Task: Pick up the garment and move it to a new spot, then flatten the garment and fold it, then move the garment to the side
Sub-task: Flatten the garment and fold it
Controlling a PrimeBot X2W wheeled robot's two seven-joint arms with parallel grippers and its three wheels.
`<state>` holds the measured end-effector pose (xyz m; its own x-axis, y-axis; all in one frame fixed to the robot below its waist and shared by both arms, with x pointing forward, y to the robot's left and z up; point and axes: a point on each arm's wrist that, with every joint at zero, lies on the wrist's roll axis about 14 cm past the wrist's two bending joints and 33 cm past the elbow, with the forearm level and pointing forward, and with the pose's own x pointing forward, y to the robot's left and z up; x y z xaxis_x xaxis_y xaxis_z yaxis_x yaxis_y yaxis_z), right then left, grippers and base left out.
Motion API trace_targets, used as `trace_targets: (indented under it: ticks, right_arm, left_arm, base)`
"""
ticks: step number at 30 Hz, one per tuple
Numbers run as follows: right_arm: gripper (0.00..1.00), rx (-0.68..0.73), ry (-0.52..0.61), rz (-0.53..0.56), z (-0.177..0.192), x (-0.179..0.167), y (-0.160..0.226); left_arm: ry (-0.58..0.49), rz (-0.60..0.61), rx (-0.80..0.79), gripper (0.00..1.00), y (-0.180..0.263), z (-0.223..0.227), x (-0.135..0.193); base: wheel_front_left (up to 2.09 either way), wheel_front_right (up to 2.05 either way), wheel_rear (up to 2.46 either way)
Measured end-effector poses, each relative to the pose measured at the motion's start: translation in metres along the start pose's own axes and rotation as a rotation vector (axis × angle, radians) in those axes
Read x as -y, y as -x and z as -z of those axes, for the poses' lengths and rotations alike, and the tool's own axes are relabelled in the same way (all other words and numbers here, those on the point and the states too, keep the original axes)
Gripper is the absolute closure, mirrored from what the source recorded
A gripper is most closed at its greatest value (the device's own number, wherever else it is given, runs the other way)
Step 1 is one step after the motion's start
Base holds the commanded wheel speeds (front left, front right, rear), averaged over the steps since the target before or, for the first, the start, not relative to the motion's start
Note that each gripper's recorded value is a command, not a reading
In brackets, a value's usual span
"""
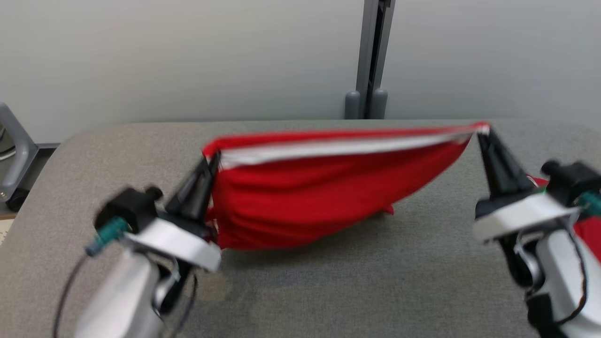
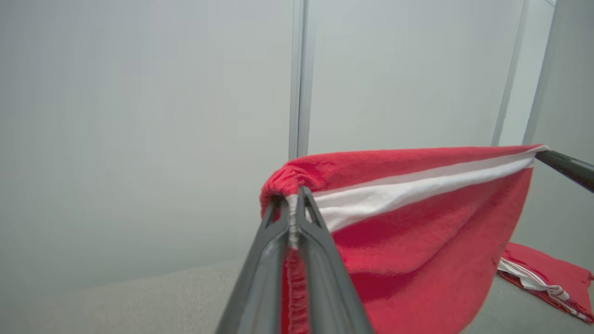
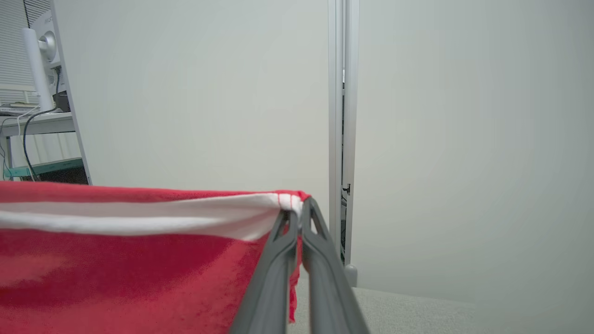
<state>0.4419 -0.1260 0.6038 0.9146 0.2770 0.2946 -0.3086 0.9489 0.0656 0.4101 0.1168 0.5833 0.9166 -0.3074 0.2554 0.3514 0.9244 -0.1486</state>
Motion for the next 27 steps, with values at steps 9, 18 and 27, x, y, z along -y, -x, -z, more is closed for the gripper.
trace_targets:
  ticks: [9,18,27]
  right_arm:
    - [1.00,0.272,0.130,-0.076,-0.118,0.006,-0.048]
    - [1.00,0.219,0.152,-0.054,-0.100,0.032,-0.121]
    - [1.00,0.168,0.212,-0.012,-0.056,0.062,-0.179]
  left_arm:
    - [-0.141,0.109,0.152,1.00,-0.065,-0.108,0.001]
    - [-0.207,0.114,0.097,1.00,-0.139,-0.095,-0.019]
    - [-0.151,0.095,0.133,1.00,-0.209,-0.057,-0.041]
  base:
    - [0.00,0.00,0.00]
    - [0.00,0.00,0.00]
    - [0.00,0.00,0.00]
